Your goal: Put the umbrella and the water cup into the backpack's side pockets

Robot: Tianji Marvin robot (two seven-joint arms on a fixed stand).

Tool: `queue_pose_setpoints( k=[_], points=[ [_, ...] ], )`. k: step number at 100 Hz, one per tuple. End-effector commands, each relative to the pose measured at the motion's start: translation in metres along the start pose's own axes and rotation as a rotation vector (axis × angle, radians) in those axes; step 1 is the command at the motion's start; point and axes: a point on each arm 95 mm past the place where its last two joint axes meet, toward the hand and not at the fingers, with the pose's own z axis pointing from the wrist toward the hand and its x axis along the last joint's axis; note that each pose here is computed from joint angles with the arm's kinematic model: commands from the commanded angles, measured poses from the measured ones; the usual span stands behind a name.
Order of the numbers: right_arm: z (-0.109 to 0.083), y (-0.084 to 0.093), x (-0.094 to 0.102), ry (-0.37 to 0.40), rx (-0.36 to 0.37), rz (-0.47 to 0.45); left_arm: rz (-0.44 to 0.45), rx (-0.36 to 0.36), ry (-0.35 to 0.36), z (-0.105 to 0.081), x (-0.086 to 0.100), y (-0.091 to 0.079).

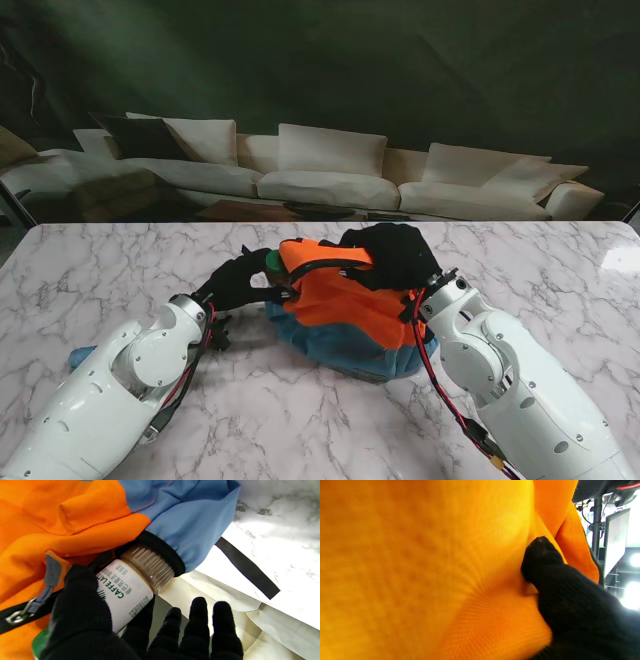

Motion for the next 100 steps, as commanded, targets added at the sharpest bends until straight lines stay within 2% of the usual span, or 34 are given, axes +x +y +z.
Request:
queue_pose_setpoints(
  k=[1,18,31,65,74,86,100],
  points=[
    [-0.003,-0.004,-0.001,-0.007,0.017,-0.002,0.027,0.007,0.031,-0.001,0.008,-0.003],
    [-0.001,-0.005,-0.001,-0.005,0.016,0.001,0.061,0.028,0.058,-0.003,0.009,-0.01],
    [-0.001,-0.006,0.0,-0.004,0.017,0.004,0.069,0.02,0.048,0.002,0.007,-0.012],
    [-0.002,-0.006,-0.001,-0.006,0.021,0.002,0.104,-0.109,-0.091,0.007,-0.025,0.012],
    [-0.001,-0.006,-0.001,-0.005,0.022,0.001,0.066,-0.126,-0.112,0.006,-0.026,0.014],
    [0.0,-0.006,-0.001,-0.004,0.022,0.001,0.056,-0.112,-0.081,0.002,-0.021,0.007],
    [0.0,-0.006,-0.001,-0.003,0.023,0.001,0.101,-0.139,0.001,-0.008,-0.015,-0.013]
  ],
)
